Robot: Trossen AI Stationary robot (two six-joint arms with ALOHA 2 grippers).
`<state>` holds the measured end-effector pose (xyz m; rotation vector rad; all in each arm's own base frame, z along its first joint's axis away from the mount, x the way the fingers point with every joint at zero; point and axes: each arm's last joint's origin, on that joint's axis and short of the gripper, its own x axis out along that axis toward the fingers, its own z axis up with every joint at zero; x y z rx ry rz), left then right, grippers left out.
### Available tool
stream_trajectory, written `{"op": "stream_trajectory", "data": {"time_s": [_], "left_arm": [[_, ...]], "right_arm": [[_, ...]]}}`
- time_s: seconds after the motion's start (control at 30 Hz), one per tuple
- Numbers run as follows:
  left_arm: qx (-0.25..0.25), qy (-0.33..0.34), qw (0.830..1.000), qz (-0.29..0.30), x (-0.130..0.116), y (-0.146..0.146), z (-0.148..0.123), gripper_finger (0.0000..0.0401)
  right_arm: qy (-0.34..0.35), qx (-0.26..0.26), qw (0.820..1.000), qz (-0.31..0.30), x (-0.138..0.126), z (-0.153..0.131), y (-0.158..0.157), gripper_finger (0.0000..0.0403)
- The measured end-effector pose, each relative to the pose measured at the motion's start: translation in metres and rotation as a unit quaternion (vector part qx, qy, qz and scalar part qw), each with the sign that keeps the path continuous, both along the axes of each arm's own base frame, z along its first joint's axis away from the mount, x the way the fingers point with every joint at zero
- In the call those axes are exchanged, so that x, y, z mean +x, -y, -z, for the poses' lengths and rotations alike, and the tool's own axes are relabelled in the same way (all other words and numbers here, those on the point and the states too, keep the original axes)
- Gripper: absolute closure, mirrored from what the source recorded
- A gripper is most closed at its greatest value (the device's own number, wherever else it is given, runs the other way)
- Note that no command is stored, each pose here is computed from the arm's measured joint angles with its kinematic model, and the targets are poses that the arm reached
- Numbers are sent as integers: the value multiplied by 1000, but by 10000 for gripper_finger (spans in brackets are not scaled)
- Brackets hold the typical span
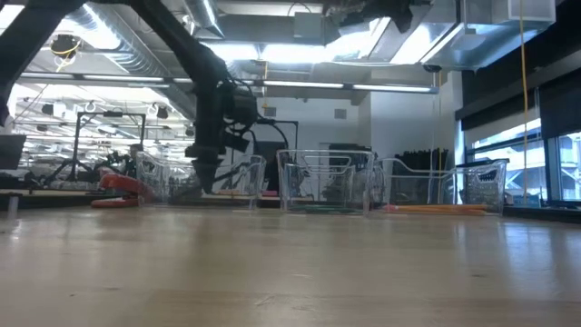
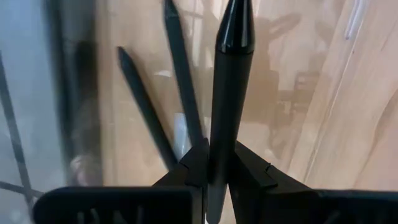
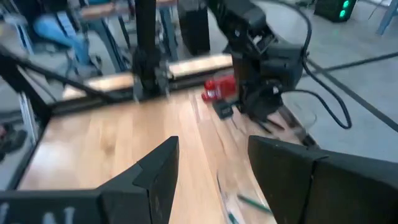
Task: Sort crayons/erasers/pens/pencils in bins
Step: Put the black pen into the left transparent bin
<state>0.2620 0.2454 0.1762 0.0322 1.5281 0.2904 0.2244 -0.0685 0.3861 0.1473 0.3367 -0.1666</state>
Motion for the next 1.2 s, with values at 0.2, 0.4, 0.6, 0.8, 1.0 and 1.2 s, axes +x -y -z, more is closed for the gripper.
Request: {"op": "stream_trajectory", "data": {"time_s": [0.2, 0.4, 0.6, 0.8, 1.0, 1.2], "left_arm": [[-8, -11, 1000, 1, 1, -1, 9, 373], [-5, -7, 1000, 1, 2, -2, 8, 362], [-3, -5, 1000, 1, 2, -2, 8, 327], [-1, 0, 1000, -10, 3, 0, 7, 311], [25, 52, 995, -85, -3, 11, -31, 311], [80, 157, 981, -83, -10, 51, -101, 310]], "right_arm": [[-89, -23, 996, 22, -7, 15, 0, 208], [-113, -25, 992, 41, -9, 18, 1, 208], [-112, -25, 993, 40, -9, 18, 1, 208], [-126, -23, 991, 38, -11, 20, 0, 208], [-178, -18, 983, 25, -32, 22, -9, 208], [-269, 11, 963, -4, -46, 34, -26, 219]]}}
